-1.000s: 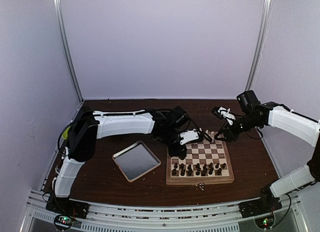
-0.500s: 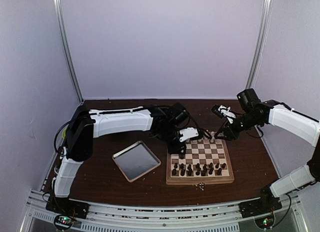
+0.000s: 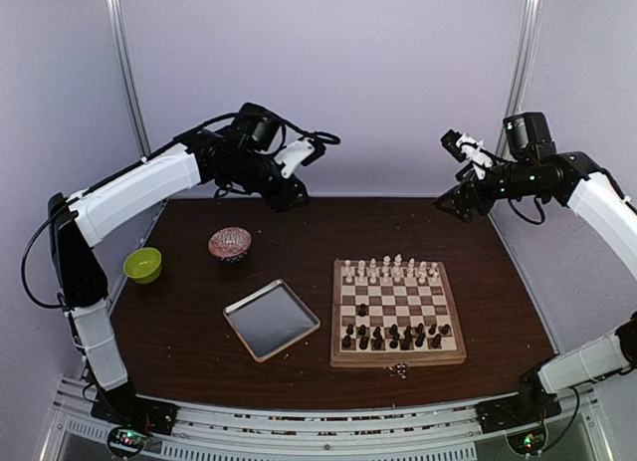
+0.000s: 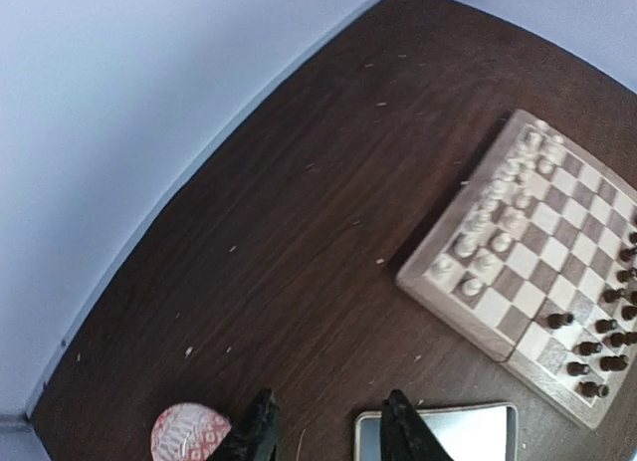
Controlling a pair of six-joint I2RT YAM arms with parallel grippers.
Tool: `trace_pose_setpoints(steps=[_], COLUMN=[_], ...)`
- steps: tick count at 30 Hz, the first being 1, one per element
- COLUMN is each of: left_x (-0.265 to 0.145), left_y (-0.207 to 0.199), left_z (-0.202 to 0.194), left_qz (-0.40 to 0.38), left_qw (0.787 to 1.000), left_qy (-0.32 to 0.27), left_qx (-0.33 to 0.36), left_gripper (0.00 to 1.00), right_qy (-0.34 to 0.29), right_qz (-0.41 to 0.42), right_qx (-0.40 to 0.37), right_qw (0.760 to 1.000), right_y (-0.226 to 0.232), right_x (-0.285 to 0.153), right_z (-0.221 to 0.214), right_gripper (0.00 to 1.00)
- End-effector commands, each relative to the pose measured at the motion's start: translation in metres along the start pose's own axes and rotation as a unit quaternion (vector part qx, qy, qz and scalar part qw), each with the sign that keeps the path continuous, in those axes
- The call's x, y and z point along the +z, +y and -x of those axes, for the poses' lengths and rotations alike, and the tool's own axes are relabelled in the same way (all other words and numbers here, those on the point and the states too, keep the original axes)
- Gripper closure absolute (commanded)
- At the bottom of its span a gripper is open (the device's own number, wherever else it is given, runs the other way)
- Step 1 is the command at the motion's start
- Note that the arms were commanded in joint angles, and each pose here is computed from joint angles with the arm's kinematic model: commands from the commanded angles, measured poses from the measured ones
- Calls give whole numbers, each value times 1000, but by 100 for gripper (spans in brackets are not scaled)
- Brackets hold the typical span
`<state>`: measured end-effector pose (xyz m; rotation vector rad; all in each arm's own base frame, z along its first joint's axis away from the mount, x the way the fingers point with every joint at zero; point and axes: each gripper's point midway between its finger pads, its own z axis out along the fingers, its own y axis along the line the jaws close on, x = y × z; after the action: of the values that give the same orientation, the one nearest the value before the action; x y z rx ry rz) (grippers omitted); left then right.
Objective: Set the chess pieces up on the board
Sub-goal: Pick up the rook from the chessboard.
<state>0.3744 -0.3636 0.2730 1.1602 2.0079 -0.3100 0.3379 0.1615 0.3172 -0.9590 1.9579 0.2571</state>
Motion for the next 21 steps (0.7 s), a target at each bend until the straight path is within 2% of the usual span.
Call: trace_pose_setpoints(steps=[1,4,8,10,13,14,16,21], left_x=[-22,-38,-57,-68,-83,-87,-96,-111], left_y=[56,83,100,104,112,114,119,122], left_z=[-17,-26,-37,-36,-40,-40,-38,-32], left_qz=[66,97,128,144,156,154,147,144], left_qw=[992,983,976,972,961,959,955,952], left_qy=[-14,-36,-54,-69,-100,-110,-130,-153], left_qx=[-104,-154,-170,-172,-204,-211,-223,-222], left_gripper=[59,58,57,52,18,11,9,10], right_qy=[-28,-59,-72,-49,3,25,66,178], right_qz=[-29,-8,54,82,115,127,150,173], right_qx=[43,48,10,-25,-80,-96,-131,-209], right_qw=[998,997,996,995,990,987,978,946], right_y=[-23,-20,9,31,63,75,102,145], right_x=[-3,-9,-5,10,42,53,73,120], right_z=[30,54,73,68,46,37,16,-49], right_gripper=[0,0,1,8,19,21,26,39])
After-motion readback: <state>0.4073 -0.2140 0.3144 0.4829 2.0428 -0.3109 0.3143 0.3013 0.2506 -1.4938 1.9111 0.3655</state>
